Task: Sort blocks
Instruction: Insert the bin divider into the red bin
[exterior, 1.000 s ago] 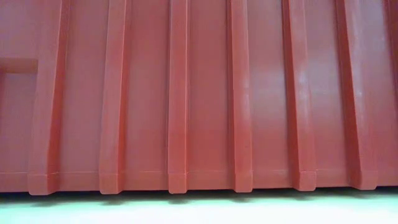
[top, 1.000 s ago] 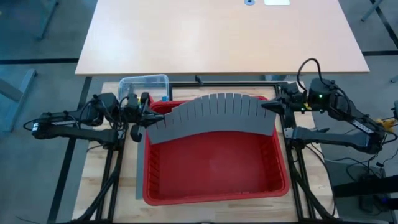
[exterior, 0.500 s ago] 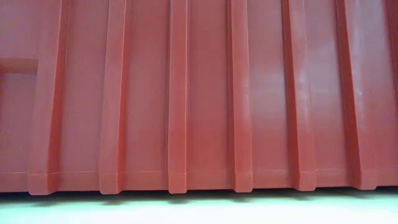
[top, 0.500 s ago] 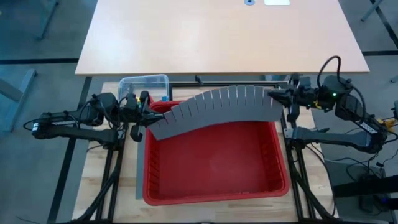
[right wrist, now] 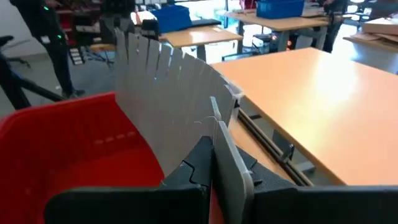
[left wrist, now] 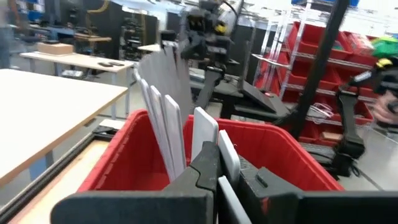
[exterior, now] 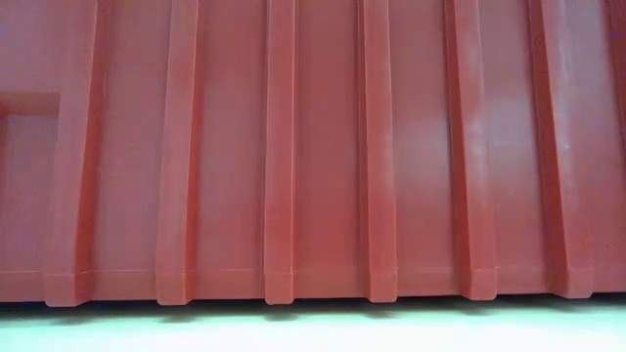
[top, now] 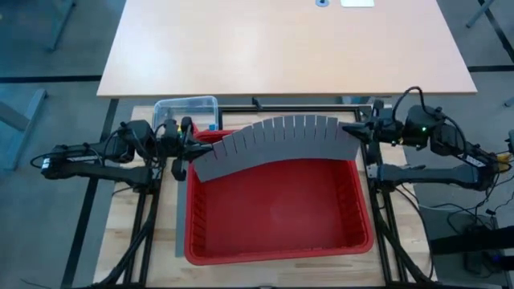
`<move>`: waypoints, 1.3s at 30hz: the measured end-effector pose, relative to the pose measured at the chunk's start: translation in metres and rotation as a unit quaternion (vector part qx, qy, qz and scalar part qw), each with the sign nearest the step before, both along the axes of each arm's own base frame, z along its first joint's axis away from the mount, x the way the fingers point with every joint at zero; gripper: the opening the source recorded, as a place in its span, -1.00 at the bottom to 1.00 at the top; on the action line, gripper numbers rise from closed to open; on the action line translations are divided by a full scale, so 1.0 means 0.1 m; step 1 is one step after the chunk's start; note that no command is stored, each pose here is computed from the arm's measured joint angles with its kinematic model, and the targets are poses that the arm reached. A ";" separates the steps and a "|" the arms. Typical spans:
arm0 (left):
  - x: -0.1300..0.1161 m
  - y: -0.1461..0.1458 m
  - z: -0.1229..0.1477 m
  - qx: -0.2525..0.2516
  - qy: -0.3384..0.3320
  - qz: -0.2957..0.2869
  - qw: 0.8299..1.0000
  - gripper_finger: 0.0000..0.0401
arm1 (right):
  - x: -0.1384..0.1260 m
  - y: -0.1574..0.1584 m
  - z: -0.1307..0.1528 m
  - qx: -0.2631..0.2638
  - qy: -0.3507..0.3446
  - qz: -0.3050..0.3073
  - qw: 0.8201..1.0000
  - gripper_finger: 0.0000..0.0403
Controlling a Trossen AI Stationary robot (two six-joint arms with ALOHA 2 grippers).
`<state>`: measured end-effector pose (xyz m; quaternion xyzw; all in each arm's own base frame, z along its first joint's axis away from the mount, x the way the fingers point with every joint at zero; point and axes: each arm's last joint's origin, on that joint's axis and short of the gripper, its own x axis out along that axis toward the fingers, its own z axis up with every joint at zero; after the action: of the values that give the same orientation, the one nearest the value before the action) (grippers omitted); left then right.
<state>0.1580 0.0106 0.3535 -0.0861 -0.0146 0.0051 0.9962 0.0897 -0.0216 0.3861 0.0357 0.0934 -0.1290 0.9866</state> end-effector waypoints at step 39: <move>0.05 0.00 0.03 0.004 -0.018 0.001 1.000 -1.00 | 0.01 0.17 -0.32 0.036 0.019 0.028 0.999 -1.00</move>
<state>0.1628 0.0110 0.3561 -0.0825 -0.0326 0.0044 0.9960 0.0909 -0.0051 0.3536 0.0665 0.1177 -0.0986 0.9859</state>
